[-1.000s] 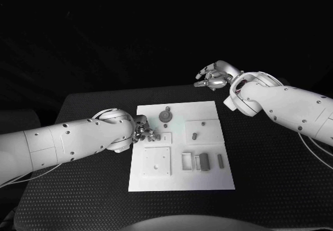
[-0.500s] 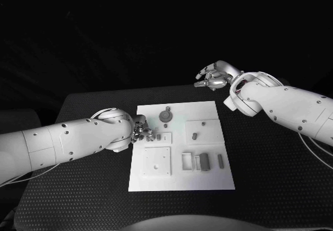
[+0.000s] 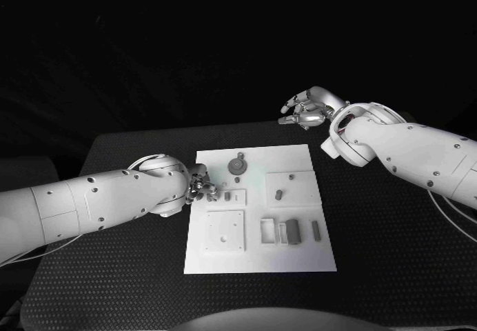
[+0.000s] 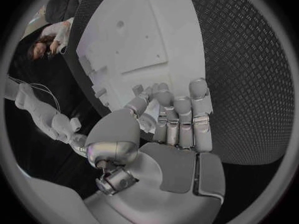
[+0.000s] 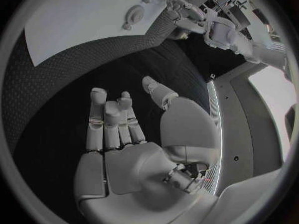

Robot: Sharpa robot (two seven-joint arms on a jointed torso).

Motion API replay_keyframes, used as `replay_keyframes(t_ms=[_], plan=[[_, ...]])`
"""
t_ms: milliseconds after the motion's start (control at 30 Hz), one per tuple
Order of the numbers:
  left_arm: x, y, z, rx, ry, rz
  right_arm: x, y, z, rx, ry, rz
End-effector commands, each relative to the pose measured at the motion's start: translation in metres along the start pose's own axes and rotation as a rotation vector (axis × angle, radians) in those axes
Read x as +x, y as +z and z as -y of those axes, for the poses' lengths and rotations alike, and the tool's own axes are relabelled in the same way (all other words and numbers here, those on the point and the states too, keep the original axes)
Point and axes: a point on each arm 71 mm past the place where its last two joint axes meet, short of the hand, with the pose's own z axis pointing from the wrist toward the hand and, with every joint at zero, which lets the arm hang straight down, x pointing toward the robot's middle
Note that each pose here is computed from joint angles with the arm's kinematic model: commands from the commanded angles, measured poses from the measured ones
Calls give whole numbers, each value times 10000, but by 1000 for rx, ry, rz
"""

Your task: Assemble the parts on the task board

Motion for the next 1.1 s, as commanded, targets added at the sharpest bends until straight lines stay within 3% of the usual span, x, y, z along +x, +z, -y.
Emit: replay_keyframes(t_ms=[33, 533, 800, 1100], plan=[[28, 7, -28, -15, 25, -16, 13, -1, -9, -11, -2, -12], [47, 13, 17, -7, 38, -33, 27, 0, -5, -10, -1, -15], [73, 21, 124, 4, 122, -41, 30, 0, -7, -11, -1, -15], [79, 22, 156, 2, 160, -39, 31, 1, -8, -11, 0, -16]])
